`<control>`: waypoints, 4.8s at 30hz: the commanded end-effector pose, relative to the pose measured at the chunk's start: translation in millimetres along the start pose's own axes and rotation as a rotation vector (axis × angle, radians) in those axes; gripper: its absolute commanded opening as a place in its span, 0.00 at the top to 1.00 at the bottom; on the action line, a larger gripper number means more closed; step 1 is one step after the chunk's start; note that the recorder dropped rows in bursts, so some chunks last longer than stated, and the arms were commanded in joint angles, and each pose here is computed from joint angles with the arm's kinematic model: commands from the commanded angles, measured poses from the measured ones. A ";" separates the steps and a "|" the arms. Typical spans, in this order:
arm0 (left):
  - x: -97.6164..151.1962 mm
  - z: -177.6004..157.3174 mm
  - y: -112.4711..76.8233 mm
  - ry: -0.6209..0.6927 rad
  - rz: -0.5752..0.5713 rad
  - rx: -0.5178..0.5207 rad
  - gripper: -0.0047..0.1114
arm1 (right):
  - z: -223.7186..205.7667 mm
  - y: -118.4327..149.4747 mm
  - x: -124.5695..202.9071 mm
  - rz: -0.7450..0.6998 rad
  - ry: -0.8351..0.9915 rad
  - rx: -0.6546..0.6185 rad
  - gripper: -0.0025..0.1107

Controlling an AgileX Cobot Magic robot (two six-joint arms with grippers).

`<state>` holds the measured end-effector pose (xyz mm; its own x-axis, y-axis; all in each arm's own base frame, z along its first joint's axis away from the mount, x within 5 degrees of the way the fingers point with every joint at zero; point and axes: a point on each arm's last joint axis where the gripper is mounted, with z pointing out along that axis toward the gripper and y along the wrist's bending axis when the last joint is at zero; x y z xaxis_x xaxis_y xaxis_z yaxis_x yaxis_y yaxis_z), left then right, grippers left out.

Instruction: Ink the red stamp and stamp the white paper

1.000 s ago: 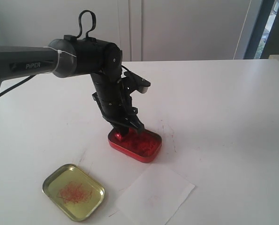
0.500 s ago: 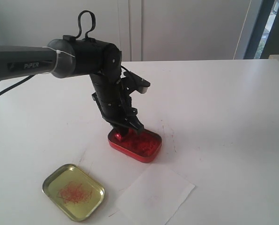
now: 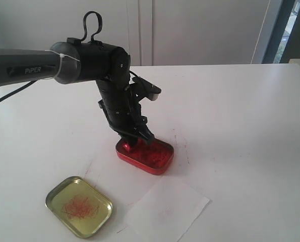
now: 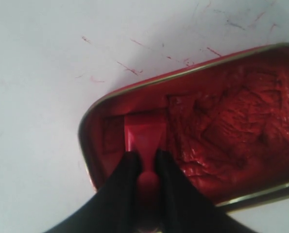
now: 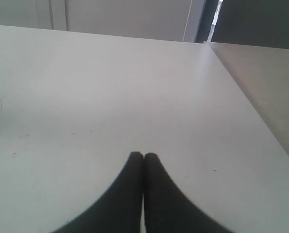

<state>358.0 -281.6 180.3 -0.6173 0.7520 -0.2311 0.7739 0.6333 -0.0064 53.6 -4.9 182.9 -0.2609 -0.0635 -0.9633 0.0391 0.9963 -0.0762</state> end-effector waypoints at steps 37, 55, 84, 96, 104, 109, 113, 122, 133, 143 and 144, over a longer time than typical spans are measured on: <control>3.3 -21.6 -3.7 -0.011 0.006 -0.007 0.96 | -0.1 0.0 0.3 -0.009 -0.009 0.000 0.98; -5.1 -40.3 -3.1 -0.015 0.017 -0.006 0.96 | -0.1 0.0 0.3 -0.009 -0.009 0.000 0.98; -6.9 -42.9 -2.9 -0.024 0.014 -0.008 0.96 | -0.1 0.0 0.3 -0.009 -0.009 0.000 0.98; -7.0 -48.5 -3.4 -0.036 0.014 -0.009 0.96 | -0.1 0.0 0.3 -0.009 -0.009 0.000 0.98; -8.6 -51.6 -5.1 -0.048 0.000 0.010 0.96 | -0.1 0.0 0.3 -0.009 -0.009 0.000 0.98; -13.9 -62.4 -5.3 -0.073 0.000 0.013 0.96 | -0.1 0.0 0.3 -0.009 -0.009 0.000 0.98; -14.0 -63.4 -5.4 -0.070 0.001 0.014 0.96 | -0.1 0.0 0.3 -0.009 -0.009 0.000 0.98; -13.8 -63.4 -5.4 -0.068 0.001 0.014 0.96 | -0.1 0.0 0.3 -0.009 -0.009 0.000 0.98; -12.6 -63.3 -5.7 -0.055 0.001 0.018 0.96 | -0.1 0.0 0.3 -0.009 -0.009 0.000 0.98; -9.3 -63.1 -9.0 -0.016 0.009 0.036 0.96 | -0.1 0.0 0.3 -0.009 -0.009 0.000 0.98; -8.1 -63.2 -9.7 -0.003 0.016 0.045 0.96 | -0.1 0.0 0.3 -0.009 -0.009 0.000 0.98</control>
<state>354.6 -280.7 235.0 -0.6107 0.7509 -0.2513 0.7783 0.6277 -0.0157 53.6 -4.9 182.9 -0.2609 -0.0635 -0.9633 0.0391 0.9963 -0.0762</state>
